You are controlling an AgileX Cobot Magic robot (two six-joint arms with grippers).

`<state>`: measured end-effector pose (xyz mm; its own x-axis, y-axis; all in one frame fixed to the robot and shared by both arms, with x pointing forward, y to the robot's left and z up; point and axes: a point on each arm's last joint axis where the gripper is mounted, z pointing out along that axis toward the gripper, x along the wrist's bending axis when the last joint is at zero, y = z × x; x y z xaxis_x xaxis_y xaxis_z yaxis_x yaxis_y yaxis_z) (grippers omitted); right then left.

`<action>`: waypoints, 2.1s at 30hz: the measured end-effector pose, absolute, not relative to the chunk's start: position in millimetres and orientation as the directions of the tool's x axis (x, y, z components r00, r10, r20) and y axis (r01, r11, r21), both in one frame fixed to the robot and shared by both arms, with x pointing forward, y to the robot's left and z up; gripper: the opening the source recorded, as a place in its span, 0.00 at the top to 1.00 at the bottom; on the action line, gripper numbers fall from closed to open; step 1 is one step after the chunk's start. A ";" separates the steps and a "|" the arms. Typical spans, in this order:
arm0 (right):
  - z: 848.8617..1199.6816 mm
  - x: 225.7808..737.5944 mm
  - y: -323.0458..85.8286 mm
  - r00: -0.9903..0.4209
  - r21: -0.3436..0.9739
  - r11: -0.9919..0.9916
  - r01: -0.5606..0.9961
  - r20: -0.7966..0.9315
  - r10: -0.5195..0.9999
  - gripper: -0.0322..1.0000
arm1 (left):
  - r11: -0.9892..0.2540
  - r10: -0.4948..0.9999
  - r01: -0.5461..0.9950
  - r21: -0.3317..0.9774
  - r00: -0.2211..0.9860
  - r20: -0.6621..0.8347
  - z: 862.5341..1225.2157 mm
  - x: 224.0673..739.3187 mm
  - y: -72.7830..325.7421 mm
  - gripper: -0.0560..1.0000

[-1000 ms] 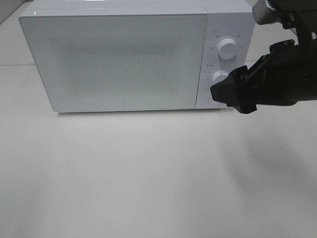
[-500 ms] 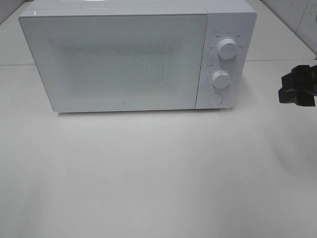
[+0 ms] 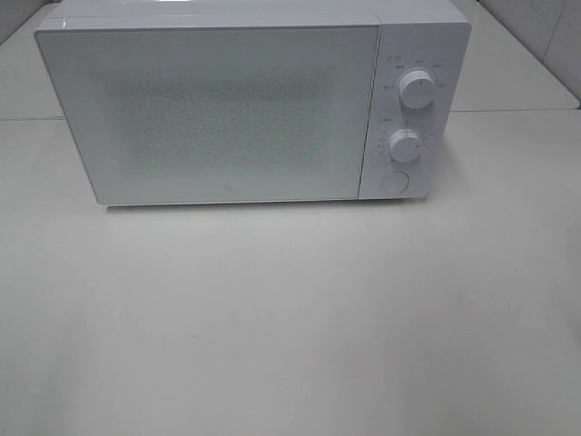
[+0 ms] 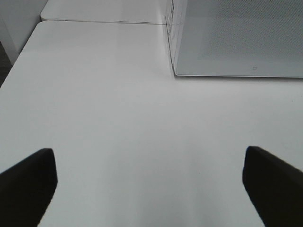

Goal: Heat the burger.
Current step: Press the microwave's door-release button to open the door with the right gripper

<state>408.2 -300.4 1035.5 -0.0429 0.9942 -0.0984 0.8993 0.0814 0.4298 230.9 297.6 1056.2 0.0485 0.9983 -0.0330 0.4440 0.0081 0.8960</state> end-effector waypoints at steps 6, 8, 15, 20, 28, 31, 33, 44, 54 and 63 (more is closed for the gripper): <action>1053.6 358.6 -299.9 -0.038 0.499 0.069 0.864 -0.072 0.997 0.23 | 0.008 0.998 0.444 0.896 0.049 -0.033 1056.2 230.9 297.6 0.01; 1058.4 347.8 -300.0 -0.034 0.533 0.065 0.844 -0.067 0.997 0.23 | 0.008 0.998 0.444 0.896 0.049 -0.033 1056.2 230.9 297.6 0.01; 1063.6 279.2 -301.9 -0.018 0.757 0.058 0.650 -0.060 0.998 0.23 | 0.008 0.998 0.444 0.896 0.049 -0.033 1056.2 230.9 297.6 0.01; 1056.5 260.1 -302.5 -0.024 0.812 0.074 0.579 -0.073 0.997 0.23 | 0.008 0.998 0.444 0.896 0.049 -0.033 1056.2 230.9 297.6 0.01; 1054.0 237.2 -302.8 -0.020 0.883 0.072 0.463 -0.071 0.997 0.23 | 0.008 0.998 0.444 0.896 0.049 -0.033 1056.2 230.9 297.6 0.01; 1051.7 233.6 -303.0 -0.020 0.886 0.073 0.459 -0.072 0.997 0.23 | 0.008 0.998 0.444 0.896 0.049 -0.033 1056.2 230.9 297.6 0.01; 1051.6 233.2 -303.0 -0.020 0.886 0.073 0.458 -0.072 0.997 0.23 | 0.008 0.998 0.444 0.896 0.049 -0.033 1056.2 230.9 297.6 0.01; 1051.5 233.2 -303.0 -0.020 0.886 0.073 0.459 -0.072 0.997 0.23 | 0.008 0.998 0.444 0.896 0.049 -0.033 1056.2 230.9 297.6 0.01; 1051.5 233.2 -303.0 -0.020 0.886 0.073 0.459 -0.072 0.997 0.23 | 0.008 0.998 0.444 0.896 0.049 -0.033 1056.2 230.9 297.6 0.01; 1051.5 233.2 -303.0 -0.020 0.886 0.073 0.459 -0.072 0.997 0.23 | 0.008 0.998 0.444 0.896 0.049 -0.033 1056.2 230.9 297.6 0.01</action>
